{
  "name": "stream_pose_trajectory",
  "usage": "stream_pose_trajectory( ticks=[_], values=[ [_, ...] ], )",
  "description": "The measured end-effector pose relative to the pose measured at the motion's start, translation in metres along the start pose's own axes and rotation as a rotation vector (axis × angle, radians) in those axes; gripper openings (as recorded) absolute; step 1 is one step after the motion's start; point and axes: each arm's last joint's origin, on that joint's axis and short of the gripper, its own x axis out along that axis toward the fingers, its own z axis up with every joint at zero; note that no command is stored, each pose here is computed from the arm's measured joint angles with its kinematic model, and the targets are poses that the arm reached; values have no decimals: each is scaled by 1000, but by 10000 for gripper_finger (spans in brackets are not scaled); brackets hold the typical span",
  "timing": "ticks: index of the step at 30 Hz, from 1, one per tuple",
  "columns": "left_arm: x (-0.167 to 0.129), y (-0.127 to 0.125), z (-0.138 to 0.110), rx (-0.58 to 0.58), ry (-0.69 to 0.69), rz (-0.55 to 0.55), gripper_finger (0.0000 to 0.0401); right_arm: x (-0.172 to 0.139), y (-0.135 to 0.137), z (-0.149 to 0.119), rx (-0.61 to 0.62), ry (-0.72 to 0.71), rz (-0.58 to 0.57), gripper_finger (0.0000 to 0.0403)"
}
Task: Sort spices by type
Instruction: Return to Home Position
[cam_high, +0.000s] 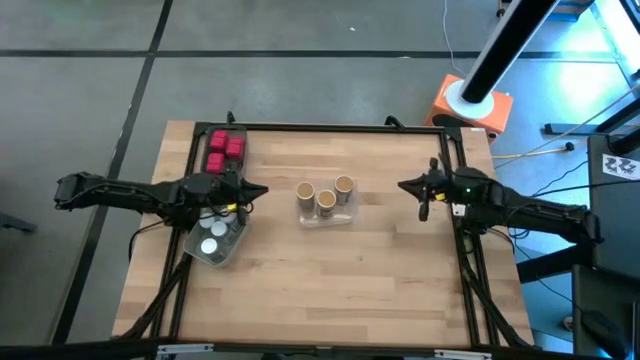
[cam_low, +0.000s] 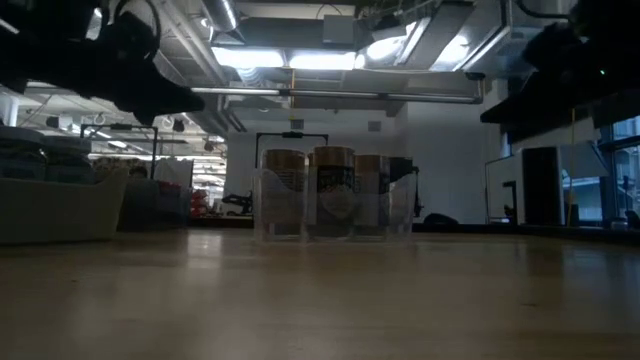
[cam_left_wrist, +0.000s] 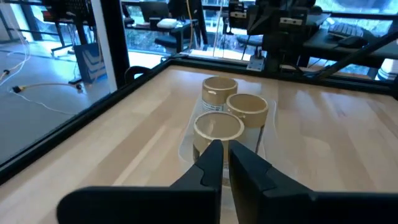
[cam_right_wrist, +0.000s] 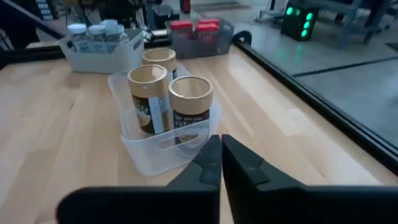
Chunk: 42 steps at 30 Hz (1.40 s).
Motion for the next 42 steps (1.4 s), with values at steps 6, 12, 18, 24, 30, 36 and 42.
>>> stream_pose_trajectory(
  ticks=[6,12,18,24,30,36,42],
  values=[
    [-9,3,-12,-19,-33,-2,7,-9,0,-13,42,-112,-10,9],
    [-15,6,-24,-34,-62,-5,4,-11,0,-29,53,-161,-6,20],
    [-21,8,-33,-49,-107,-5,4,-13,0,-39,76,-201,6,21],
    [-27,9,-30,-45,-143,-4,4,-14,0,-39,75,-229,12,21],
    [-31,10,-30,-38,-156,-4,3,-14,1,-39,80,-226,27,21],
    [-38,12,-26,-29,-228,-6,3,-14,1,-40,80,-222,32,21],
    [-41,13,-27,-11,-230,23,3,-14,1,-40,79,-220,32,21]
  ],
)
